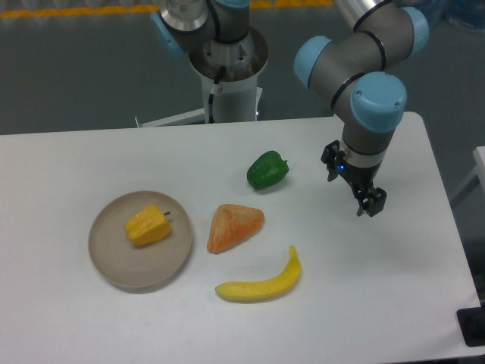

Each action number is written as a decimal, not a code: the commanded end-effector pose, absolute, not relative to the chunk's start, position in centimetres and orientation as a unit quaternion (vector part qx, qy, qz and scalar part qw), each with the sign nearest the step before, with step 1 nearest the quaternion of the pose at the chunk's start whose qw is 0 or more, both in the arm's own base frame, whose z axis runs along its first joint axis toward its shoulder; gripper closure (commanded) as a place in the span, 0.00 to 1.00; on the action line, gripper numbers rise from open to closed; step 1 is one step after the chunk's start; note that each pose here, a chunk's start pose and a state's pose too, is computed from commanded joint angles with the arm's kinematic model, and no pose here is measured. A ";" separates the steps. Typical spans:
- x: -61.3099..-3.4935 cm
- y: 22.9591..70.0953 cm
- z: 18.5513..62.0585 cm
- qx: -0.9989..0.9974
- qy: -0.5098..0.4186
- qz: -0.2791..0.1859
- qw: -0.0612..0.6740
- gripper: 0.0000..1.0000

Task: Pick up the yellow pepper from the plate

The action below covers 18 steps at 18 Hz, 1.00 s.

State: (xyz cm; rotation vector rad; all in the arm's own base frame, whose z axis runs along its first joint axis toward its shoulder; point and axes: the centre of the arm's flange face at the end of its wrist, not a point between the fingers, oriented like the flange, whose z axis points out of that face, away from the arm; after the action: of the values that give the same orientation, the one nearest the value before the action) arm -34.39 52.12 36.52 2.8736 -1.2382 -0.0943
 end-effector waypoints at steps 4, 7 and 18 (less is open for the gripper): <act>-34.4 52.2 36.8 0.918 -0.396 -0.033 0.004 0.00; -34.1 52.3 37.1 0.917 -0.398 -0.036 0.003 0.00; -23.3 55.6 38.8 0.913 -0.406 -0.040 -0.011 0.00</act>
State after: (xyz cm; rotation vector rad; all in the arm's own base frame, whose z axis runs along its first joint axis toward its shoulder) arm -23.27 55.61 38.82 2.8876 -1.2837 -0.1270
